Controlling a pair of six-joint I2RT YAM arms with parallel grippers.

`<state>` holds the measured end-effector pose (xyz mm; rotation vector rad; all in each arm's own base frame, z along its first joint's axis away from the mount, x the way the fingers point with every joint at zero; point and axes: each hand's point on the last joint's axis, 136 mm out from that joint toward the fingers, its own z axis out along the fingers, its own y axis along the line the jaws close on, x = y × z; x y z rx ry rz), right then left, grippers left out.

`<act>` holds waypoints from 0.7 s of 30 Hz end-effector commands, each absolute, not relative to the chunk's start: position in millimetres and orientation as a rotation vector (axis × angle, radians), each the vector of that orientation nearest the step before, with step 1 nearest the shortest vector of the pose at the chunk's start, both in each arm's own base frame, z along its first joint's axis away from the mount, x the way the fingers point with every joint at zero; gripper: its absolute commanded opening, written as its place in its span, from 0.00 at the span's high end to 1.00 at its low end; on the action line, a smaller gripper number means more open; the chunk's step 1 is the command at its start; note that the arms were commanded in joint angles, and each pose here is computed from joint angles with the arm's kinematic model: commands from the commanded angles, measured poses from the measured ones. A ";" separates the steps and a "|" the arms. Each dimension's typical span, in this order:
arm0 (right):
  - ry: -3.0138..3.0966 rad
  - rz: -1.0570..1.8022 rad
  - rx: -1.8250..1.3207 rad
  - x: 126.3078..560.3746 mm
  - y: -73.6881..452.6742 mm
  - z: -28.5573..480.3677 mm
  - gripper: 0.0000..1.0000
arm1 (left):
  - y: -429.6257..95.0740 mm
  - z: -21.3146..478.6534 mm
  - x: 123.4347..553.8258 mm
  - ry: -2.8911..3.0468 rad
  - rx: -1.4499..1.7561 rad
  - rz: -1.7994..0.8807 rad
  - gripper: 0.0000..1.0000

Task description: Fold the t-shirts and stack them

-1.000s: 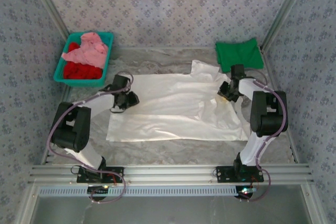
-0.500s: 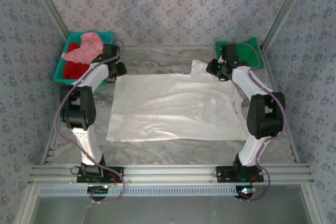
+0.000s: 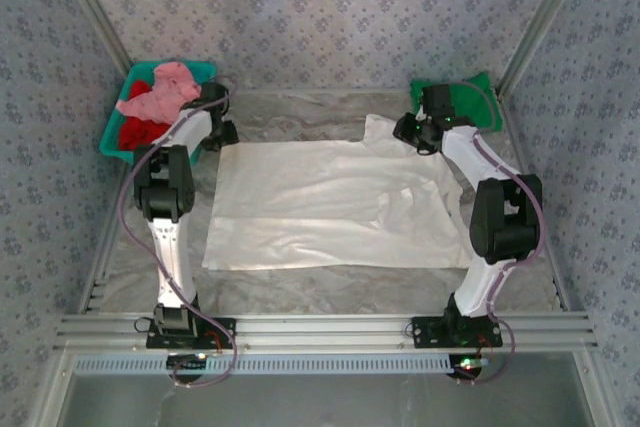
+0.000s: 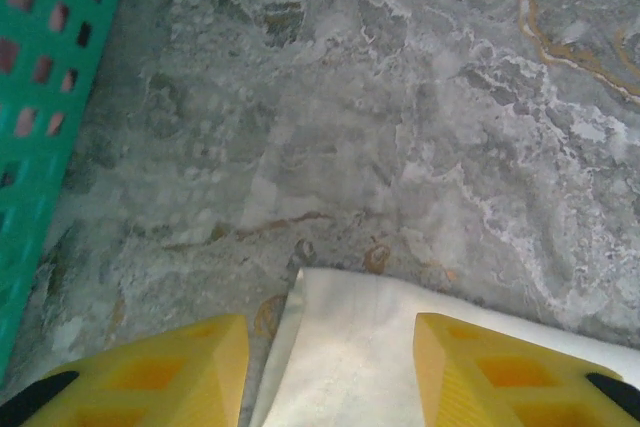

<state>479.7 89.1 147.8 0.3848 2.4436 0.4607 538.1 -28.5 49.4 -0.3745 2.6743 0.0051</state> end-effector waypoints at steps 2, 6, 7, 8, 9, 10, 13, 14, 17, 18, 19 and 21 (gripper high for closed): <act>2.431 0.471 0.371 479.1 86.0 150.4 0.65 | -22.8 41.5 538.7 2.735 -0.357 0.026 0.54; 2.420 0.480 0.372 480.6 86.3 154.3 0.65 | -26.1 34.7 540.7 2.744 -0.359 -0.003 0.56; 2.418 0.480 0.371 480.7 86.3 155.5 0.65 | -27.4 32.8 539.6 2.751 -0.360 -0.008 0.57; 2.411 0.480 0.372 481.4 85.6 158.0 0.65 | -27.2 33.5 540.0 2.749 -0.366 -0.012 0.58; 2.410 0.481 0.371 481.2 85.5 158.8 0.65 | -27.9 32.8 539.1 2.751 -0.368 -0.017 0.58; 2.405 0.481 0.371 481.5 85.1 160.8 0.65 | -28.0 31.6 536.5 2.756 -0.375 -0.020 0.57; 2.396 0.478 0.369 481.2 84.2 165.0 0.65 | -29.0 27.2 528.8 2.766 -0.394 -0.030 0.57; 2.394 0.483 0.369 481.4 84.4 165.5 0.65 | -29.1 26.3 526.3 2.772 -0.397 -0.029 0.58; 2.393 0.493 0.376 481.8 83.5 165.4 0.65 | -29.4 22.1 524.1 2.779 -0.408 -0.042 0.62; 2.392 0.495 0.378 481.7 83.0 165.0 0.65 | -30.3 21.9 524.5 2.782 -0.404 -0.048 0.69; 2.392 0.497 0.379 481.6 82.8 164.5 0.65 | -31.1 21.9 525.3 2.782 -0.399 -0.050 0.77; 2.392 0.495 0.384 482.0 81.6 163.9 0.65 | -29.9 25.3 527.0 2.773 -0.399 -0.046 0.79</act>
